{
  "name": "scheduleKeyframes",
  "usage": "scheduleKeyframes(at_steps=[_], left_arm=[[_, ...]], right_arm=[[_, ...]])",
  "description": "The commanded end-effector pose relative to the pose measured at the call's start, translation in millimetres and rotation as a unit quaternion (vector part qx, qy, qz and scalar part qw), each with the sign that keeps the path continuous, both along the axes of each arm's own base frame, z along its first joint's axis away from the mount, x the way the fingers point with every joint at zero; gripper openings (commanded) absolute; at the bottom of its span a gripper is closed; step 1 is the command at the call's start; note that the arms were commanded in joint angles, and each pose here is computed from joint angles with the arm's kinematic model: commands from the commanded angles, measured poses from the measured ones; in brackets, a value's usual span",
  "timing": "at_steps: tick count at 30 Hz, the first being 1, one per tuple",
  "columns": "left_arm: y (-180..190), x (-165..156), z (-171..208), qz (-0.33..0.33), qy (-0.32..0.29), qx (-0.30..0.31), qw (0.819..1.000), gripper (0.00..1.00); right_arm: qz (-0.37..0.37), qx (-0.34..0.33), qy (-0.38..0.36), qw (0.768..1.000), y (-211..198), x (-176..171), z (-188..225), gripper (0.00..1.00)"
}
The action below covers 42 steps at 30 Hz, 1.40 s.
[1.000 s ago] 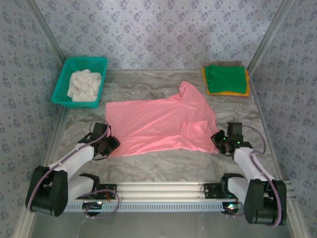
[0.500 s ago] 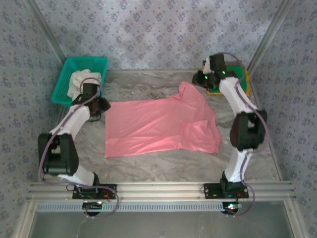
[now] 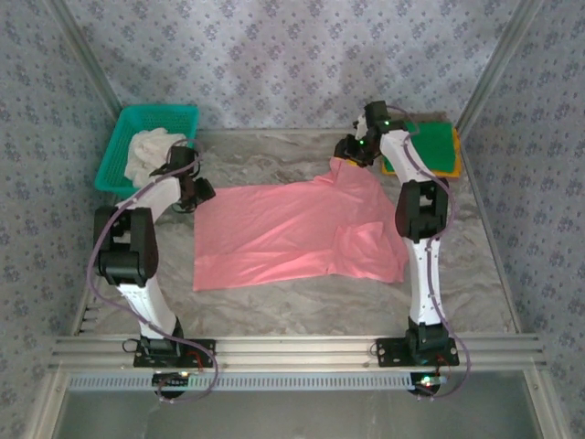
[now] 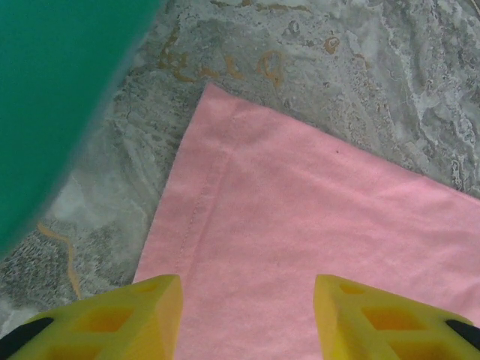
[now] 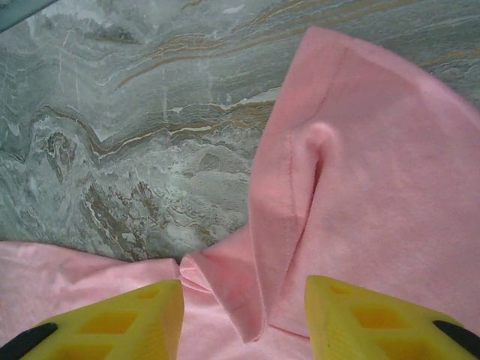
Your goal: Fold and stack the t-shirts
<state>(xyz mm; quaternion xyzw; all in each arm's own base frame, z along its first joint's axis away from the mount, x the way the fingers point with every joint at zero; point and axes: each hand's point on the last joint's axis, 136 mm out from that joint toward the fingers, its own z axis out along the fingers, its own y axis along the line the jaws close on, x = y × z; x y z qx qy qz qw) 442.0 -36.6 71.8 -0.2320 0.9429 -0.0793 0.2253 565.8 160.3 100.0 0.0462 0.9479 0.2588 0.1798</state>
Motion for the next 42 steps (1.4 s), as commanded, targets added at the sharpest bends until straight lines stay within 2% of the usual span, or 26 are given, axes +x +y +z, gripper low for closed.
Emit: scheduleKeyframes(at_steps=[1, 6, 13, 18, 21, 22, 24, 29, 34, 36, 39, 42], left_arm=[[-5, 7, 1, -0.017, 0.002, -0.004, 1.0, 0.5], [-8, 5, 0, -0.02, 0.002, -0.011, 1.0, 0.51], [-11, -3, -6, -0.025, 0.005, -0.019, 0.999, 0.51], [-10, -2, -8, -0.025, 0.004, -0.02, 0.999, 0.51], [-11, -1, -9, -0.028, 0.005, -0.02, 0.999, 0.51], [-10, -1, -9, -0.028, 0.006, -0.018, 0.999, 0.52], [-6, 1, -9, -0.022, 0.01, -0.007, 1.0, 0.52], [4, 9, -8, -0.01, 0.016, 0.013, 1.0, 0.53], [7, 19, -13, -0.006, 0.03, 0.023, 0.999, 0.55], [11, 22, -14, 0.003, 0.031, 0.031, 0.999, 0.59], [20, 23, -17, 0.015, 0.049, 0.056, 0.997, 0.59], [24, 26, -20, 0.024, 0.059, 0.062, 0.996, 0.6]], right_arm=[[0.002, -0.016, 0.018, 1.0, 9, -2, -15, 0.51], [-0.007, -0.118, 0.004, 0.993, 2, 7, -36, 0.54], [-0.001, -0.209, -0.026, 0.977, 7, 20, -54, 0.55], [0.0, -0.258, -0.048, 0.965, 10, 26, -63, 0.49], [0.006, -0.278, -0.058, 0.959, 11, 29, -63, 0.42], [0.004, -0.282, -0.062, 0.957, 11, 30, -61, 0.4], [0.0, -0.287, -0.067, 0.956, 11, 31, -54, 0.26], [-0.011, -0.274, -0.078, 0.958, 12, 31, -33, 0.11], [-0.038, -0.253, -0.087, 0.963, 1, 32, -8, 0.09], [-0.041, -0.246, -0.091, 0.964, -3, 32, -1, 0.07], [-0.042, -0.238, -0.092, 0.966, -5, 32, 3, 0.11], [-0.041, -0.229, -0.091, 0.968, -4, 31, 6, 0.07]])
